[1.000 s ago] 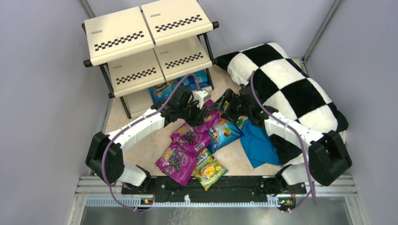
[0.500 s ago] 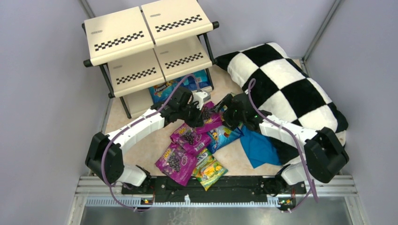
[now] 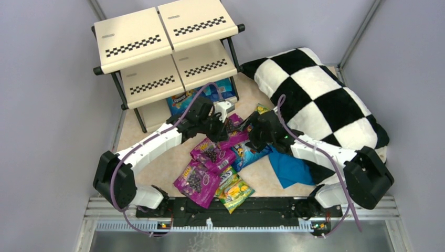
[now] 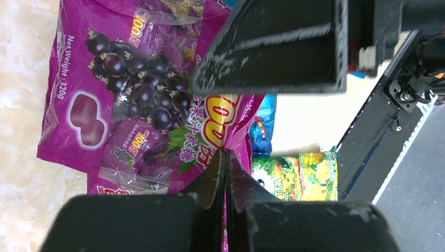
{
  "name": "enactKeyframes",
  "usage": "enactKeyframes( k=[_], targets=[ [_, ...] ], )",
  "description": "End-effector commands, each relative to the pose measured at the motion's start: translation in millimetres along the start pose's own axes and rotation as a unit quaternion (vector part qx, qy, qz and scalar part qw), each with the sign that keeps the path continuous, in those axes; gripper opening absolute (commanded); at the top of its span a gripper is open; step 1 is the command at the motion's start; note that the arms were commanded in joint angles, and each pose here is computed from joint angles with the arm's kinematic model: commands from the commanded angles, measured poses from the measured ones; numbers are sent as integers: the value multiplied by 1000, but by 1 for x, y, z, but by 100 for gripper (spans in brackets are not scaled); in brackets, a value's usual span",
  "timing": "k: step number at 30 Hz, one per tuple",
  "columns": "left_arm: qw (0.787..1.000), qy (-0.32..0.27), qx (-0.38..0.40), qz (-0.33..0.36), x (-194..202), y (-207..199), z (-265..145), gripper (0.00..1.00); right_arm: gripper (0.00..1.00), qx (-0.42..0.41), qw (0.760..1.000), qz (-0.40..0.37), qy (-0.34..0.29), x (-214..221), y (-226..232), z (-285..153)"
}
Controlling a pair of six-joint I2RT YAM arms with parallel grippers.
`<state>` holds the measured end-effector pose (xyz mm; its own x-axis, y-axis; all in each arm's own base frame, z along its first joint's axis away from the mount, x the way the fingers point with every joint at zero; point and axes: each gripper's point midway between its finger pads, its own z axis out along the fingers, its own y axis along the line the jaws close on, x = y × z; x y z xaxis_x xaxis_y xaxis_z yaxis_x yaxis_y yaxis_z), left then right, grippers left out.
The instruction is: Place and organize the candy bags onto the shelf
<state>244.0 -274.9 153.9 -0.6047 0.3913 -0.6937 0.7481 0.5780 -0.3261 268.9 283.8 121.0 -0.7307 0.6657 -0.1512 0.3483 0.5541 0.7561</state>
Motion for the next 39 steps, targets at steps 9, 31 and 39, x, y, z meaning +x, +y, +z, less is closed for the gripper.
enactKeyframes(
  k=[9, 31, 39],
  targets=[
    [998, -44, 43, 16, -19, -21, -12, 0, 96, -72, 990, 93, -81, 21, 40, 30],
    [982, -171, -10, 84, -70, -20, -70, 79, 41, -125, 982, 87, -115, 14, 57, 46],
    [913, -382, -60, 130, -196, -58, -192, 99, 40, -171, 980, 69, -81, 9, 75, 24]
  ],
)
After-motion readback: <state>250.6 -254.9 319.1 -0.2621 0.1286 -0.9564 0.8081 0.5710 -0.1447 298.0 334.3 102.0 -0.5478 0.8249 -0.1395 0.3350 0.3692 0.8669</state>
